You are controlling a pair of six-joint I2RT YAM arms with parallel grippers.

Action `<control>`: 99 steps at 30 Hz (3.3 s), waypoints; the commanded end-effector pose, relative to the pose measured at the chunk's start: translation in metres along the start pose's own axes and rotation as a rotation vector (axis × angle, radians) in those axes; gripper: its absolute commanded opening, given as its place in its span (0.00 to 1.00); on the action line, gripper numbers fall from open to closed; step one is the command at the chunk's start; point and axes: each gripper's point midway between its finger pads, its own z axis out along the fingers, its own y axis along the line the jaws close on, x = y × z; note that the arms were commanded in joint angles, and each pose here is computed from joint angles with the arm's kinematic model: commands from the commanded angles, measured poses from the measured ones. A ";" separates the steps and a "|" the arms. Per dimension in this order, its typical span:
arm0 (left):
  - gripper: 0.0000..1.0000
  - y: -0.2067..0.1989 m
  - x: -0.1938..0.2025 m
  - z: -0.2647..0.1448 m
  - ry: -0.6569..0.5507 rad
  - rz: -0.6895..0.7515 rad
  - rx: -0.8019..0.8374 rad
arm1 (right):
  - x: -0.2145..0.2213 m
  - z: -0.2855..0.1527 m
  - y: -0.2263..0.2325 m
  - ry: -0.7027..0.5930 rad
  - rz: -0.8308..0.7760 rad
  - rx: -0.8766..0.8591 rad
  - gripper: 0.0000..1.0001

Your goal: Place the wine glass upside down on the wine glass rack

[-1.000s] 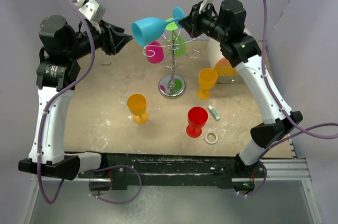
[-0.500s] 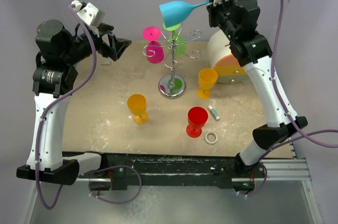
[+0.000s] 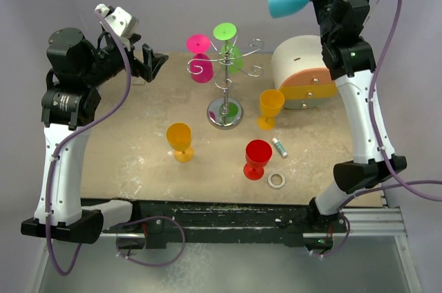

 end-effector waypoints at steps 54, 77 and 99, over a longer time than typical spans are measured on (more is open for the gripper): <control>0.98 0.010 -0.001 0.000 -0.015 0.083 -0.033 | 0.016 0.030 0.156 -0.455 -0.997 -0.646 0.00; 0.98 0.011 -0.002 -0.003 -0.016 0.091 -0.041 | 0.017 0.011 0.198 -0.567 -0.978 -0.839 0.00; 0.99 0.011 -0.003 -0.005 -0.023 0.092 -0.042 | 0.011 -0.011 0.213 -0.626 -1.020 -0.913 0.00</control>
